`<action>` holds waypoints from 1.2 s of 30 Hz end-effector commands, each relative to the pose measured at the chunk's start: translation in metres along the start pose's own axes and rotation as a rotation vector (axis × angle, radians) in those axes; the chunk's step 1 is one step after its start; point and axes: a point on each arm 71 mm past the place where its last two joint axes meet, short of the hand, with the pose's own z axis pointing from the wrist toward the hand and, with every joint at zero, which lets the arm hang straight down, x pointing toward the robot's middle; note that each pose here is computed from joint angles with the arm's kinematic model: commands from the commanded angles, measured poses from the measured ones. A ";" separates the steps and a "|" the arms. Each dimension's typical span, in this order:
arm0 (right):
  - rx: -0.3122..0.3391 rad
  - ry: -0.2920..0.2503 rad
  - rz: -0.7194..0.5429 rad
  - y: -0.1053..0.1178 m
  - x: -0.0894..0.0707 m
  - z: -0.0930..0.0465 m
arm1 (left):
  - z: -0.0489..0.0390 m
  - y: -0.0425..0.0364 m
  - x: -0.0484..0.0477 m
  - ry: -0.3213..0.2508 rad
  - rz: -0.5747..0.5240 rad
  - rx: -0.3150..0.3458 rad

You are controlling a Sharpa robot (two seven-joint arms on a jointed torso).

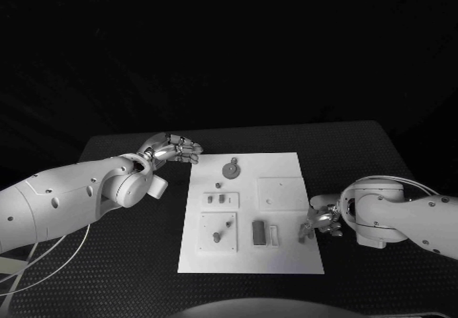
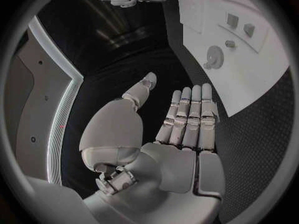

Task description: Assemble the parts on the task board

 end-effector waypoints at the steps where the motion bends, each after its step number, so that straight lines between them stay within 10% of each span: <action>1: 0.013 -0.022 -0.061 0.002 0.001 0.002 | 0.0002 -0.0021 0.0018 0.015 -0.008 0.013; 36: 0.006 -0.097 -0.248 0.026 0.013 0.021 | -0.0008 -0.0017 0.0007 0.016 -0.009 0.012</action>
